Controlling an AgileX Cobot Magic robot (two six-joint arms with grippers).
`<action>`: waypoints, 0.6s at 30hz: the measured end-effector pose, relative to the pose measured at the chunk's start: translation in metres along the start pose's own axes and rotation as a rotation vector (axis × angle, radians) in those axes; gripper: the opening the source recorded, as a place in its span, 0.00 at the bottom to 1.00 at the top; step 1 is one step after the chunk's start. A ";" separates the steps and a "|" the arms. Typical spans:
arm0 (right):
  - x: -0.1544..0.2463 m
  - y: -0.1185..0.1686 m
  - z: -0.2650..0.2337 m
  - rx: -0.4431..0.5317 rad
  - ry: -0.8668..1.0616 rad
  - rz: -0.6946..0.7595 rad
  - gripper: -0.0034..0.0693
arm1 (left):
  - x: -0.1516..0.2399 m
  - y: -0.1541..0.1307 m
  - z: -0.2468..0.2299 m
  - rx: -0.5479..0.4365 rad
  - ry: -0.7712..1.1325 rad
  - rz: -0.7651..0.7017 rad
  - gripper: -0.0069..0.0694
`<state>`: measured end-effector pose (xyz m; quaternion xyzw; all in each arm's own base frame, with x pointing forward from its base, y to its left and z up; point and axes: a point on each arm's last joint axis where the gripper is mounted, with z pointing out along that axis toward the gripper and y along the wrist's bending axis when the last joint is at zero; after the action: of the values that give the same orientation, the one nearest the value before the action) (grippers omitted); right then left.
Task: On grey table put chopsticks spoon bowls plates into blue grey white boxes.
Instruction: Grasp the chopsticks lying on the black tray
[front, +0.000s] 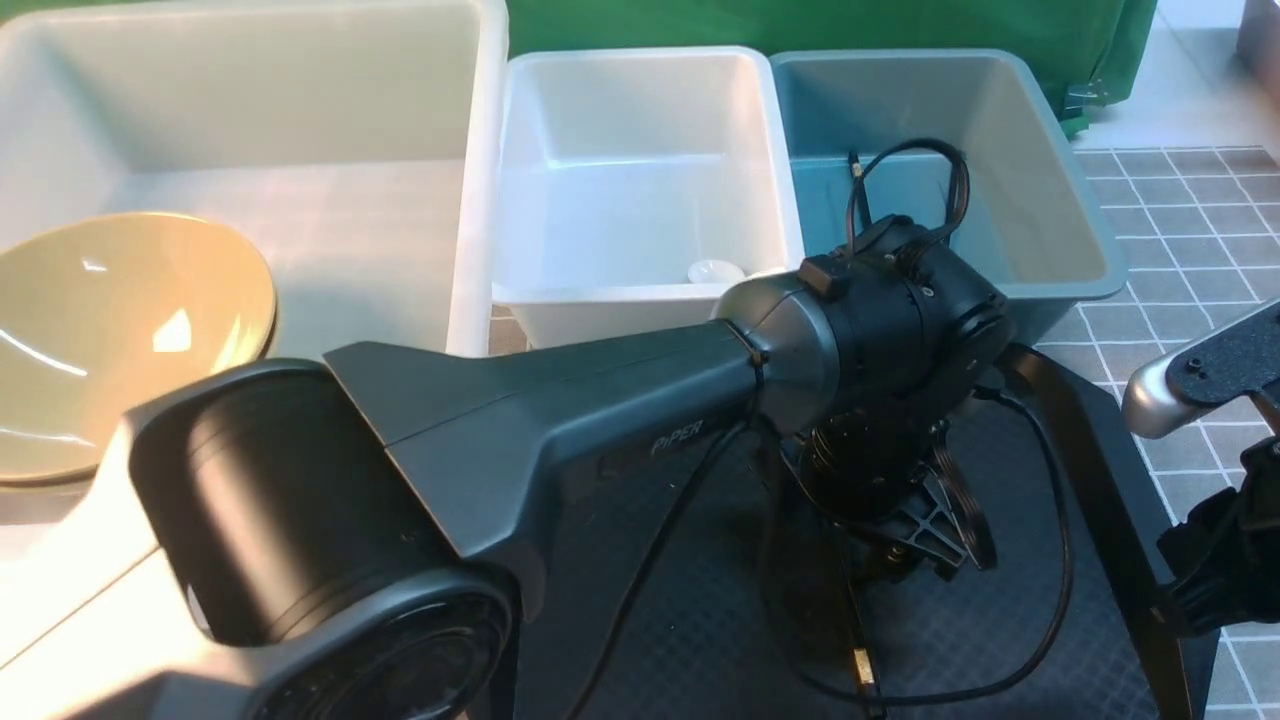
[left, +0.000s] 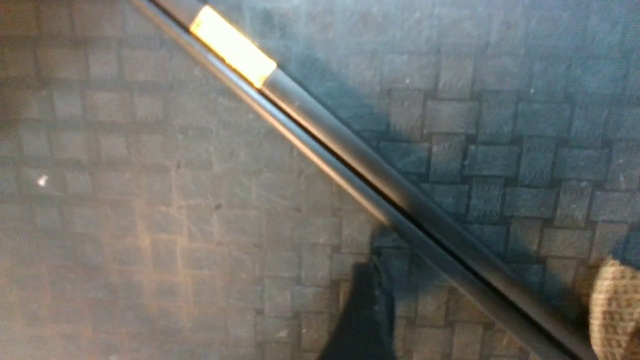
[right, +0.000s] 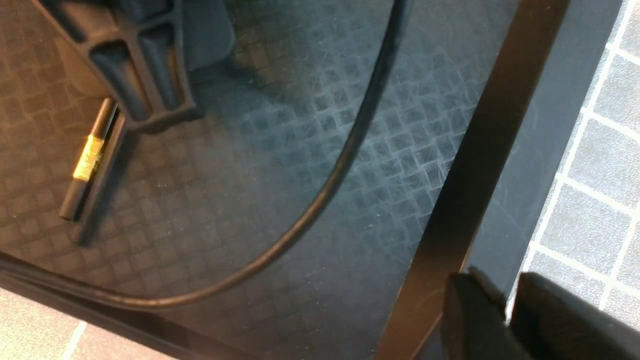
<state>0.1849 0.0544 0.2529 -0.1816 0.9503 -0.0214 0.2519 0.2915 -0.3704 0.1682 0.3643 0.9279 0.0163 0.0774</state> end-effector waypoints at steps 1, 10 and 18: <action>0.000 0.000 0.000 0.000 0.000 0.000 0.26 | 0.001 0.000 0.001 -0.011 0.007 0.006 0.60; 0.001 0.000 0.000 0.001 0.014 0.000 0.27 | 0.002 0.007 0.003 -0.079 0.031 0.032 0.12; 0.002 0.000 0.000 0.001 0.018 0.000 0.28 | 0.005 0.005 -0.014 -0.037 0.024 0.055 0.08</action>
<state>0.1834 0.0536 0.2523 -0.1812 0.9526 -0.0235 0.2434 0.2891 -0.3624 0.1817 0.3880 0.9179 0.0401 0.0725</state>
